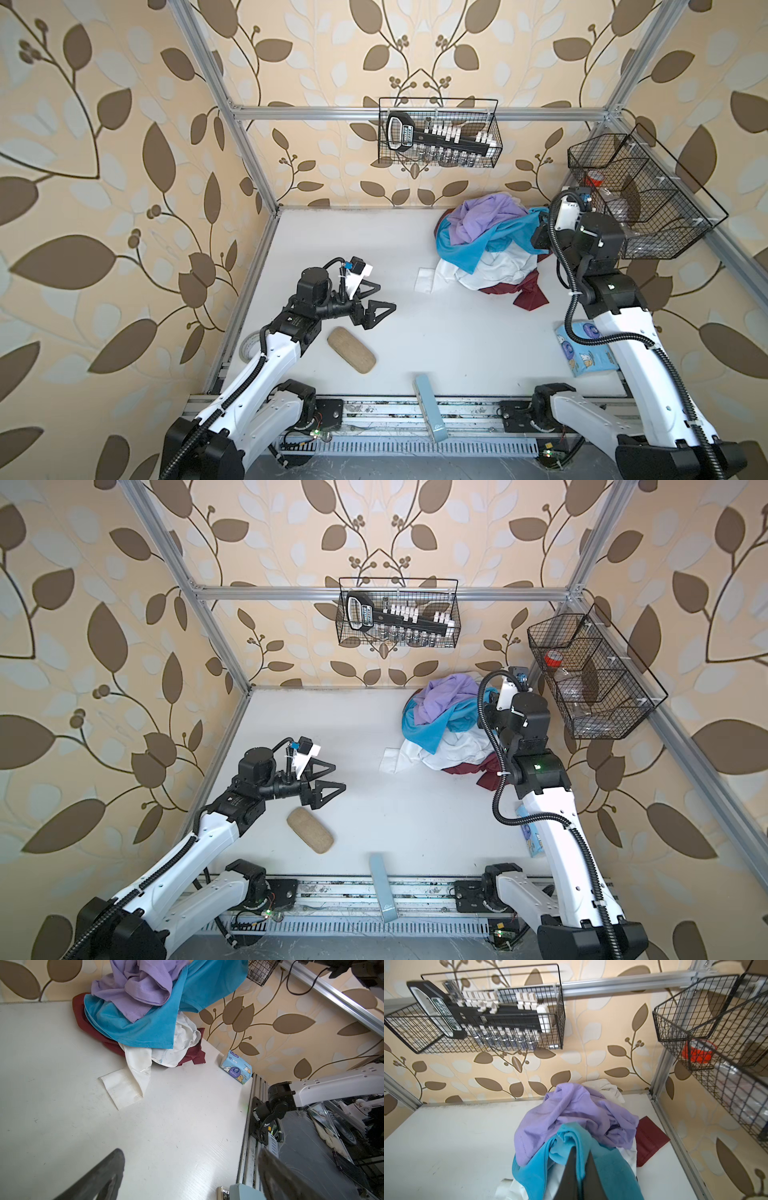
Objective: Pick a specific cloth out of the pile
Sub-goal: 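Grasp the turquoise shirt with the right gripper and lift it, then lift the turquoise shirt high above the pile with the right gripper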
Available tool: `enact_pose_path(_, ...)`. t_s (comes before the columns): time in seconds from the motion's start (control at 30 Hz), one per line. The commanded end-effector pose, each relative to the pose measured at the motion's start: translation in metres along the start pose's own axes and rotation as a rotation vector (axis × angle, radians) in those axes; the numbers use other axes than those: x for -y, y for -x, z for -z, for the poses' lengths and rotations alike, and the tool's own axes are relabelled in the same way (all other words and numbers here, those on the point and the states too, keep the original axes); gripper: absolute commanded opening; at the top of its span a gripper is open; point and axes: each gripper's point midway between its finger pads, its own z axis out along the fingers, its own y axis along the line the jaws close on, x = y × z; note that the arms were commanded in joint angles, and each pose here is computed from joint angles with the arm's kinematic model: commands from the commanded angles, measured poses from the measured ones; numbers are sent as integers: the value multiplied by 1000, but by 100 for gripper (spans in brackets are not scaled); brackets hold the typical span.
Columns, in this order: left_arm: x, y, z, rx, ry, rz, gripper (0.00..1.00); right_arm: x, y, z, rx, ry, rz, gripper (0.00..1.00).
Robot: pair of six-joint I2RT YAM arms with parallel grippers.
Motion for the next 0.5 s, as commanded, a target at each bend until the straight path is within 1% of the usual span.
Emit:
enact_pose_path(0.0,11,19,4,36,-1,-77,99,-2,49,21,129,8,1,0)
enact_pose_path(0.23,12,18,4,36,3,-87,99,-5,91,39,223,26,-6,0)
enact_pose_path(0.47,12,17,4,32,3,-87,99,-10,115,46,276,48,-12,0)
